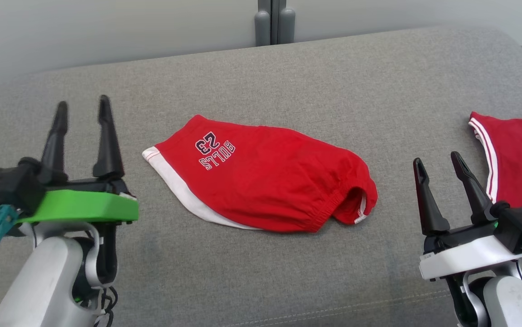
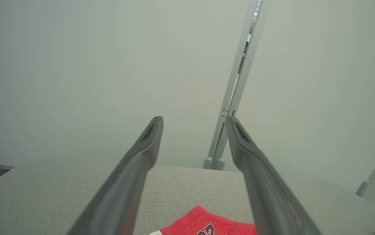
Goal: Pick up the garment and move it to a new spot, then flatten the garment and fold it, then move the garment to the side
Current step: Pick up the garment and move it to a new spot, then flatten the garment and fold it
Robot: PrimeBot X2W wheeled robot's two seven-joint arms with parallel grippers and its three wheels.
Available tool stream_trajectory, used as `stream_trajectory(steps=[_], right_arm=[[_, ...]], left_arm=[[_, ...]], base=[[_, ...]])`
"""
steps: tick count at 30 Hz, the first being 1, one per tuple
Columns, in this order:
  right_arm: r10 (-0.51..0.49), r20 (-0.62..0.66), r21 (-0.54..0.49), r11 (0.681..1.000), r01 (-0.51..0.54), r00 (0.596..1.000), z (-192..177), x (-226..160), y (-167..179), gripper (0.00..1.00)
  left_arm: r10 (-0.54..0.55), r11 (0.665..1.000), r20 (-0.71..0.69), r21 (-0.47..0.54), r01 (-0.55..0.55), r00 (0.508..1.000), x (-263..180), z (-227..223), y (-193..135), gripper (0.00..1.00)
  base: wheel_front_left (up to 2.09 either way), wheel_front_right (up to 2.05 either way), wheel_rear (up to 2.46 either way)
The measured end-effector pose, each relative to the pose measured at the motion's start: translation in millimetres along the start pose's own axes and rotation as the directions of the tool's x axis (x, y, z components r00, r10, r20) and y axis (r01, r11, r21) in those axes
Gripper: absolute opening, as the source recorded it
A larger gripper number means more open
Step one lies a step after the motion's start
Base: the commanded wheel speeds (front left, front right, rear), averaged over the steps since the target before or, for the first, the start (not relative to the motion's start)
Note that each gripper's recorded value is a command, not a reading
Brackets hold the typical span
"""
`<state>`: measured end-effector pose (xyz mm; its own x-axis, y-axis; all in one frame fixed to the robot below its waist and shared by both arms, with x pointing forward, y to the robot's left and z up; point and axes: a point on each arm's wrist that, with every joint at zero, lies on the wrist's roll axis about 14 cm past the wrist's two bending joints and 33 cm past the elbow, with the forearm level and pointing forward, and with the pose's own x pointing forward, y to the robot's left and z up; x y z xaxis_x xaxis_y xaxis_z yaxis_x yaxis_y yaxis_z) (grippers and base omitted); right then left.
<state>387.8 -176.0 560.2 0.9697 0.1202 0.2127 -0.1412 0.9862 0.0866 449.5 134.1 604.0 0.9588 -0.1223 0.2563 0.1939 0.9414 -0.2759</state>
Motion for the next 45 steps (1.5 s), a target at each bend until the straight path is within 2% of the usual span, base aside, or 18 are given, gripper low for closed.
stream_trajectory(steps=[3,10,20,29,45], right_arm=[[0.008,0.001,0.001,1.000,-0.008,1.000,1.6,-3.4,3.5,1.00],[0.010,-0.015,0.007,1.000,-0.010,1.000,0.6,-13.7,6.8,1.00],[0.004,-0.046,0.005,1.000,-0.003,0.999,-4.0,-31.5,8.1,1.00],[0.008,-0.074,-0.002,1.000,-0.008,0.997,-10.3,-42.7,10.3,1.00],[0.012,-0.089,-0.010,1.000,-0.013,0.996,-14.2,-43.1,11.1,1.00]], left_arm=[[0.074,0.997,0.081,0.015,-0.075,0.994,-11.8,22.1,19.0,1.00],[0.146,0.985,0.063,0.079,-0.151,0.987,-51.6,10.9,40.8,1.00],[0.112,0.979,-0.047,0.177,-0.102,0.993,-88.9,-22.7,35.6,1.00],[0.097,0.981,-0.145,0.180,-0.070,0.985,-109.4,-48.0,38.0,1.00],[0.107,0.982,-0.153,0.170,-0.080,0.983,-112.9,-49.5,43.7,1.00]], base=[[0.00,0.00,0.00],[0.00,0.00,0.00],[0.00,0.00,0.00],[0.00,0.00,0.00],[0.00,0.00,0.00]])
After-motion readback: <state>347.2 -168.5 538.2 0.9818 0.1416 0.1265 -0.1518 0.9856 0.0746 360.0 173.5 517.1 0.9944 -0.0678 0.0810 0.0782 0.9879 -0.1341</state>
